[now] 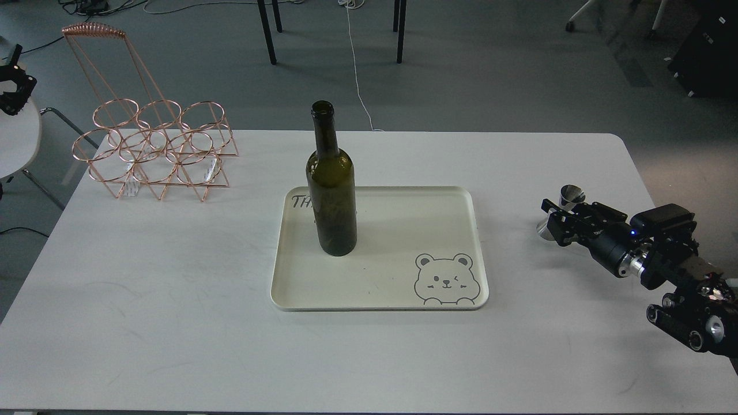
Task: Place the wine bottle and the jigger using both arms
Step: 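Carry the jigger off the tray and lower it onto the table, then release the jigger and withdraw the right gripper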
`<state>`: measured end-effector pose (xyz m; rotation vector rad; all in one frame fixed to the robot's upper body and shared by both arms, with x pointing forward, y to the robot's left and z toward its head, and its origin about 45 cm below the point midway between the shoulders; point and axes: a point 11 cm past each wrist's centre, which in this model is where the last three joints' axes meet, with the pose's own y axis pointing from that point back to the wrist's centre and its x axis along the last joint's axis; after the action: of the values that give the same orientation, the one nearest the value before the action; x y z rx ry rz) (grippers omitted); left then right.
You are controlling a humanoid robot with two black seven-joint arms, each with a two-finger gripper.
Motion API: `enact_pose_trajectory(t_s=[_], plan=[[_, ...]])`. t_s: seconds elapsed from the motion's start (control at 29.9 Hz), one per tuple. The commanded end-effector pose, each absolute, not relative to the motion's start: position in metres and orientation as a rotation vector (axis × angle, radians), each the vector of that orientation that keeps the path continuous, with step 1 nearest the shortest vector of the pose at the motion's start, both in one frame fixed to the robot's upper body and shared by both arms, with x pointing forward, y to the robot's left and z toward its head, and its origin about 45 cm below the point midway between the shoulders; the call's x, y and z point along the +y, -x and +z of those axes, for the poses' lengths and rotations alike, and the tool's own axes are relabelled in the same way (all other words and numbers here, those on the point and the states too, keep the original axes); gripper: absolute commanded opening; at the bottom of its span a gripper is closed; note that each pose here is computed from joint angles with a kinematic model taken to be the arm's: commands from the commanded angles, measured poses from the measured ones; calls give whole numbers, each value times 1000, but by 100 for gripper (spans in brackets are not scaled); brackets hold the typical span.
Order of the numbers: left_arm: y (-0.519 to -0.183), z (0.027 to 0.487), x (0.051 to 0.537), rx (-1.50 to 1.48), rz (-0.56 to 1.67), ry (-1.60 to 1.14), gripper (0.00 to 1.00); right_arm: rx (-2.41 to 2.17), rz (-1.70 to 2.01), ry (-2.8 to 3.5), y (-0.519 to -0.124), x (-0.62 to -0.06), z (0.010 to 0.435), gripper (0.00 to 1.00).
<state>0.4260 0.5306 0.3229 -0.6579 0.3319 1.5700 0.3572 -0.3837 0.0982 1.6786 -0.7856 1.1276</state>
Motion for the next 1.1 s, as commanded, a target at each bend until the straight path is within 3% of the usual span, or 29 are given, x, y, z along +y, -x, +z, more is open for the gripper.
enact_pose_trajectory(t_s=[0.0, 0.03, 0.27, 0.43, 0.8, 1.07], plan=[[-425, 325, 532, 327, 1571, 658, 98, -786, 1117, -1689, -348, -393, 103, 92], [-425, 325, 533, 326, 1572, 656, 98, -794, 1120, -1699, -346, -395, 110, 96], [-423, 329, 537, 318, 1576, 648, 98, -788, 1130, -1728, -326, -415, 143, 96], [-420, 343, 536, 295, 1545, 620, 98, -864, 1156, -1682, -333, -435, 179, 97], [-387, 388, 521, 122, 1407, 223, 98, -1409, 1154, -1758, -422, -424, 324, 97], [-365, 411, 466, -228, 1133, -328, 98, -1678, 994, -1931, -461, -411, 355, 97]])
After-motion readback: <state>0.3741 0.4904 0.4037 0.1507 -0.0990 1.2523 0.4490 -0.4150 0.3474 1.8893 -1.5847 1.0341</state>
